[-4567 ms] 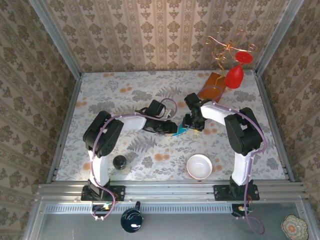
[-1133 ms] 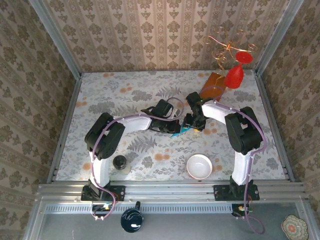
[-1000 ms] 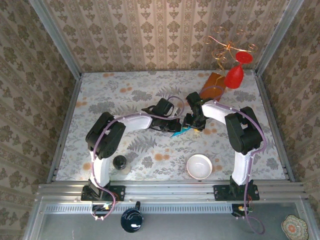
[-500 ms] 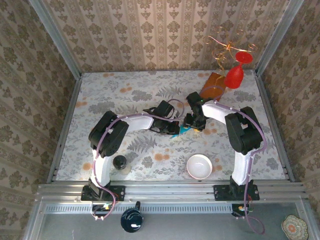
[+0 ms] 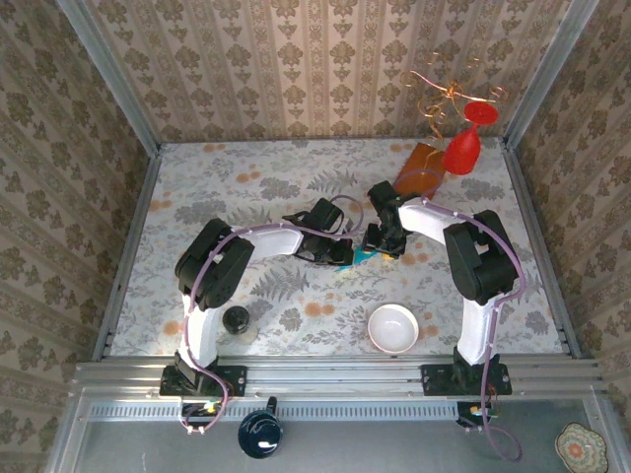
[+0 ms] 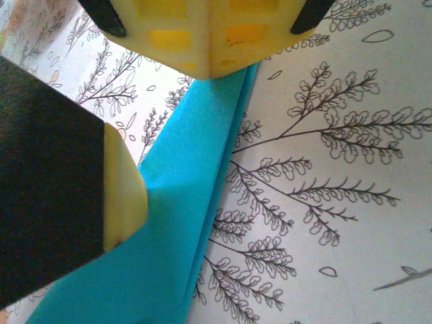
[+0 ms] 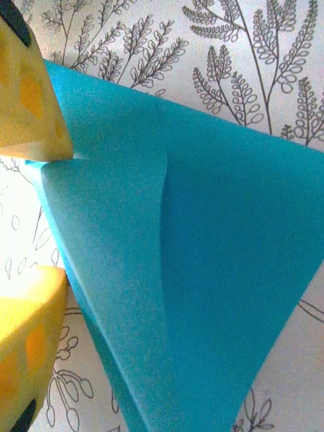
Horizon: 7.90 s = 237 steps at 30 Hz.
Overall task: Fold a paper plane with a square sheet of paper (pick it up from the middle)
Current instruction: Fold the wing for the fifth time at the center of the table.
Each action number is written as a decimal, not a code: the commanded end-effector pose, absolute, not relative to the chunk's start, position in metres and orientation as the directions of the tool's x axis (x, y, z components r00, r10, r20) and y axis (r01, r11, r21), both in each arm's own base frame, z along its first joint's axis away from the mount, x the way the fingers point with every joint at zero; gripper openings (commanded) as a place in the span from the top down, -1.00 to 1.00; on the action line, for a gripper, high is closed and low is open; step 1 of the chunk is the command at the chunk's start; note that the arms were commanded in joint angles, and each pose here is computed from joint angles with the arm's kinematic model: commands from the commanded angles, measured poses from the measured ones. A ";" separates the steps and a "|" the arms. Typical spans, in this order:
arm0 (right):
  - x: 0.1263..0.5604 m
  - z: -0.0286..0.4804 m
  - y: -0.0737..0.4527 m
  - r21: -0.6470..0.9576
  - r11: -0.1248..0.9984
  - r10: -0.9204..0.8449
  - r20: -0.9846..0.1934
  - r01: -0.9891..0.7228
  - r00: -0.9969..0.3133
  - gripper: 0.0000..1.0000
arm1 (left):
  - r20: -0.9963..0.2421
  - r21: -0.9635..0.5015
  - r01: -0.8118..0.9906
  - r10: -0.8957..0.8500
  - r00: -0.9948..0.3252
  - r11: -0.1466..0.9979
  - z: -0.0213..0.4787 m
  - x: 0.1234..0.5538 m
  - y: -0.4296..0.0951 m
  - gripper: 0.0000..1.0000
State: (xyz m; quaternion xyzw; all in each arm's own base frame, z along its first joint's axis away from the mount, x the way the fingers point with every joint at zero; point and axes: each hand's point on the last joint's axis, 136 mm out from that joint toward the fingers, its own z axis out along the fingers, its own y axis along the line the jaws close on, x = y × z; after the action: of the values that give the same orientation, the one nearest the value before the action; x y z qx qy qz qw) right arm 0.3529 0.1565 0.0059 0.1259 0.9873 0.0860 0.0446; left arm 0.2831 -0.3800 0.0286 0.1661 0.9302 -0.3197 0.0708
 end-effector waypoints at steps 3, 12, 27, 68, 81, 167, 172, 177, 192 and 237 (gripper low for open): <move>0.341 -0.064 0.139 0.073 0.963 0.263 -0.015 0.261 -0.965 0.01 | -0.178 -0.527 0.306 0.249 -0.952 0.793 0.011 0.286 -0.366 0.96; 0.348 -0.045 0.149 0.141 0.958 0.257 -0.036 0.250 -0.966 0.02 | -0.141 -0.511 0.290 0.254 -0.957 0.809 0.002 0.282 -0.363 0.98; 0.367 0.082 0.186 0.550 0.832 0.252 -0.255 0.075 -0.934 0.13 | -0.145 -0.513 0.301 0.264 -0.954 0.804 0.005 0.281 -0.363 1.00; 0.369 -0.011 0.147 0.479 0.842 0.377 -0.189 0.251 -0.907 0.55 | -0.133 -0.518 0.279 0.246 -0.960 0.808 0.010 0.273 -0.357 1.00; 0.368 -0.003 0.182 0.587 0.808 0.207 -0.200 0.052 -0.958 0.71 | -0.291 -0.613 0.375 0.243 -0.926 0.696 0.066 0.298 -0.390 0.94; 0.363 -0.019 0.191 0.551 0.829 0.181 -0.110 0.092 -0.977 0.89 | -0.204 -0.609 0.334 0.265 -0.942 0.719 0.032 0.295 -0.376 0.90; 0.361 -0.023 0.188 0.535 0.839 0.176 -0.094 0.099 -0.980 0.89 | -0.163 -0.562 0.317 0.274 -0.948 0.764 0.017 0.294 -0.367 0.93; 0.361 -0.029 0.179 0.497 0.859 0.189 -0.079 0.126 -0.979 0.90 | -0.121 -0.541 0.294 0.273 -0.954 0.788 0.008 0.283 -0.356 0.96; 0.358 -0.033 0.164 0.415 0.895 0.204 -0.054 0.164 -0.977 0.94 | -0.020 -0.502 0.256 0.286 -0.958 0.826 0.001 0.235 -0.320 0.98; 0.373 0.094 0.212 0.666 0.742 0.152 -0.273 -0.073 -0.950 0.42 | -0.306 -0.557 0.214 0.041 -0.951 0.803 0.090 0.285 -0.280 0.59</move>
State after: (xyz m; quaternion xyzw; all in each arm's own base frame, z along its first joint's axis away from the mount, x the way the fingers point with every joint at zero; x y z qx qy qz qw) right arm 0.3722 0.2103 0.0560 0.0357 0.9302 0.3450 0.1200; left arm 0.2672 -0.2877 0.0769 0.0905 0.9418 -0.3048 0.1095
